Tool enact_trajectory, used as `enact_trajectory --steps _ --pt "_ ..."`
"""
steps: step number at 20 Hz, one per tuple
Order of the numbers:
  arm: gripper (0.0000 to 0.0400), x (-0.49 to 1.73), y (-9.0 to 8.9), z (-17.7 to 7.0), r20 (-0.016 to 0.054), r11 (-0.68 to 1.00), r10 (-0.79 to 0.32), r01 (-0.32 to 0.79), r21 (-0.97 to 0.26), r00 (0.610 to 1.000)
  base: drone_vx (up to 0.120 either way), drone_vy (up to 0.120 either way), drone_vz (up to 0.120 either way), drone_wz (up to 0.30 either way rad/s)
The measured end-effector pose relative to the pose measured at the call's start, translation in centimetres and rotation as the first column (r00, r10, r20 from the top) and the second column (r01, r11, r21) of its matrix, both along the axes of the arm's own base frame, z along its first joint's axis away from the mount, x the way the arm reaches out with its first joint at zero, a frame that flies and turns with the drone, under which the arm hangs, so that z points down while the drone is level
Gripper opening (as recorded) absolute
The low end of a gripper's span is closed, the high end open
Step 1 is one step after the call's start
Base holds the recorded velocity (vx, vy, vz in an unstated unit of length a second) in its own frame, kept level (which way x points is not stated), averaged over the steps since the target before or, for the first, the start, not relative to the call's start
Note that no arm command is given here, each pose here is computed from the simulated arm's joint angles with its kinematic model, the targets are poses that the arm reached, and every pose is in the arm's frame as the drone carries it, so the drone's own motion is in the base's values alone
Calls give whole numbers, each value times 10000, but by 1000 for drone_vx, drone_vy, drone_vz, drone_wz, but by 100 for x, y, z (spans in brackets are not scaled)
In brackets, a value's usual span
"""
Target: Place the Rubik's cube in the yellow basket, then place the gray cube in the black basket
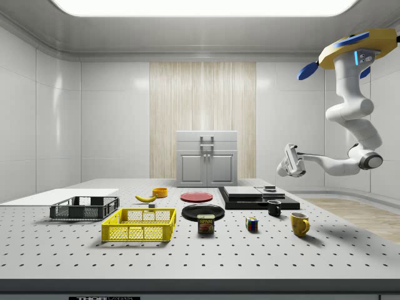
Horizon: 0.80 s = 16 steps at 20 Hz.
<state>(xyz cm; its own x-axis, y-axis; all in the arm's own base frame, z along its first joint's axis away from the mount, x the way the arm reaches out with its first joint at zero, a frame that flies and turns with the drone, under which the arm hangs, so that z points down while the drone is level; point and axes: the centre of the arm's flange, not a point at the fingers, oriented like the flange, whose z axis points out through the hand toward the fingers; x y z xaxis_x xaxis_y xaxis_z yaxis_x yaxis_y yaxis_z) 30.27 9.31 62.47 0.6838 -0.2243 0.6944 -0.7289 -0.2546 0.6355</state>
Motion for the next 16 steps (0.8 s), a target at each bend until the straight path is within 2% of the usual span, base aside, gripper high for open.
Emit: enact_trajectory --steps 2,4,5,7,9,11,14,16 --pt "400 11 56 -332 21 9429 -119 120 -3328 9999 120 120 0 0" --pt "400 22 -3 -666 84 7753 -231 232 -6312 9997 120 120 0 0" --pt "400 27 -69 -811 125 6637 -275 276 -7475 9995 120 120 0 0" --pt "400 35 -238 -1035 209 4277 -333 331 -9033 9992 120 80 0 0" --pt "400 40 -409 -1172 276 2174 -358 347 -9755 9990 120 0 -80 0" --pt "400 41 -553 -1250 319 538 -363 338 -9980 9988 120 0 -120 0" --pt "400 42 -706 -1304 350 -1107 -357 309 -9934 9987 120 0 -120 0" --pt "400 42 -774 -1319 358 -1804 -352 289 -9832 9987 120 -100 -120 0"
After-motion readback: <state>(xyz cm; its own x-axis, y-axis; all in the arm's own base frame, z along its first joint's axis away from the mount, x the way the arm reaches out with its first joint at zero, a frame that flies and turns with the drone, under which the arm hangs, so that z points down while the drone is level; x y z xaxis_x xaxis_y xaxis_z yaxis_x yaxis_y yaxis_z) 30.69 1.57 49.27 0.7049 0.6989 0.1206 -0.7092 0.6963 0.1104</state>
